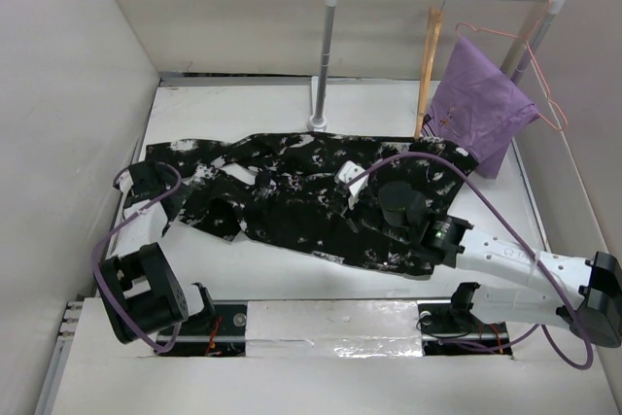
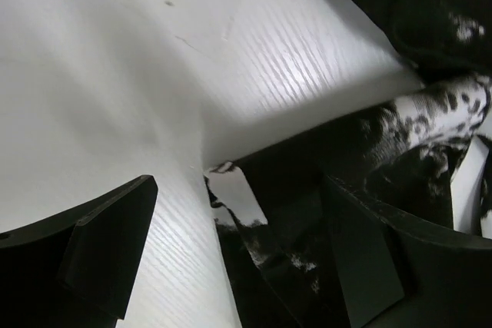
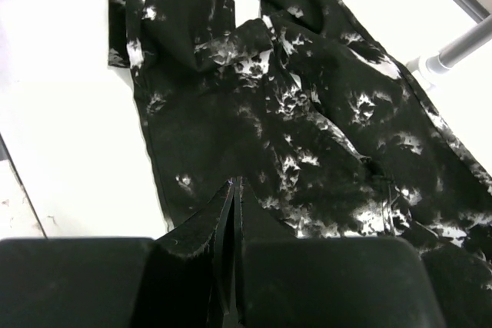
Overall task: Place the trousers on the hanger
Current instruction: Flatten out the trousers at the center of the board.
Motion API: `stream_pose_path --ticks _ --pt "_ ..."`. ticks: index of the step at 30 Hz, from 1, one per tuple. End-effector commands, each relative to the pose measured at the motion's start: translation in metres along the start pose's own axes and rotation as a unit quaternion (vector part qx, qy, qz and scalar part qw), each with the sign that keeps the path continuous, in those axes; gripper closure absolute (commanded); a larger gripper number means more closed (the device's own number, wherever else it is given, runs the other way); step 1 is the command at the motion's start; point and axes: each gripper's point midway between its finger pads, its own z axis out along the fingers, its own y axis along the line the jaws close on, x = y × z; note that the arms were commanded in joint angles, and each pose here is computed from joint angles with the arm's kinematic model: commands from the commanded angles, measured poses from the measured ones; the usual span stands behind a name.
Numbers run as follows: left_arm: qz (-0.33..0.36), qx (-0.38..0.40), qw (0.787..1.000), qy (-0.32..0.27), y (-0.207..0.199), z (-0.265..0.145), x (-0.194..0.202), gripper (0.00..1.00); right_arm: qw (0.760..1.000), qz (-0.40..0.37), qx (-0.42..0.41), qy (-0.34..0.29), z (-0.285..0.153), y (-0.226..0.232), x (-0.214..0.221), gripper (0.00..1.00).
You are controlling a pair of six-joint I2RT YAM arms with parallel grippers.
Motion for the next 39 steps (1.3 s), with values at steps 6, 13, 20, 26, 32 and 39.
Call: stream_pose_path --ticks 6,13,20,26,32,39 --pt "0.016 0.042 0.999 0.009 -0.024 0.002 0.007 0.36 1.000 0.006 -0.005 -0.026 0.003 0.001 -0.013 0.94" --pt "-0.025 0.014 0.999 -0.031 -0.012 0.009 -0.001 0.90 0.999 0.005 -0.007 -0.033 0.001 0.002 -0.015 0.94" --pt "0.022 0.094 0.977 -0.192 -0.065 -0.102 -0.066 1.00 0.999 0.006 -0.016 -0.031 0.005 0.005 -0.014 0.94" --pt "0.090 0.151 0.957 -0.230 -0.081 -0.168 -0.058 1.00 1.000 0.005 -0.014 -0.023 0.009 0.005 -0.011 0.94" --pt "0.209 0.170 0.953 -0.142 -0.092 -0.137 -0.006 1.00 1.000 0.005 -0.008 -0.007 0.017 0.004 -0.005 0.94" --pt "0.235 0.182 0.954 -0.032 -0.095 -0.104 0.060 0.70 1.000 0.001 0.011 0.022 0.020 -0.002 0.005 0.94"
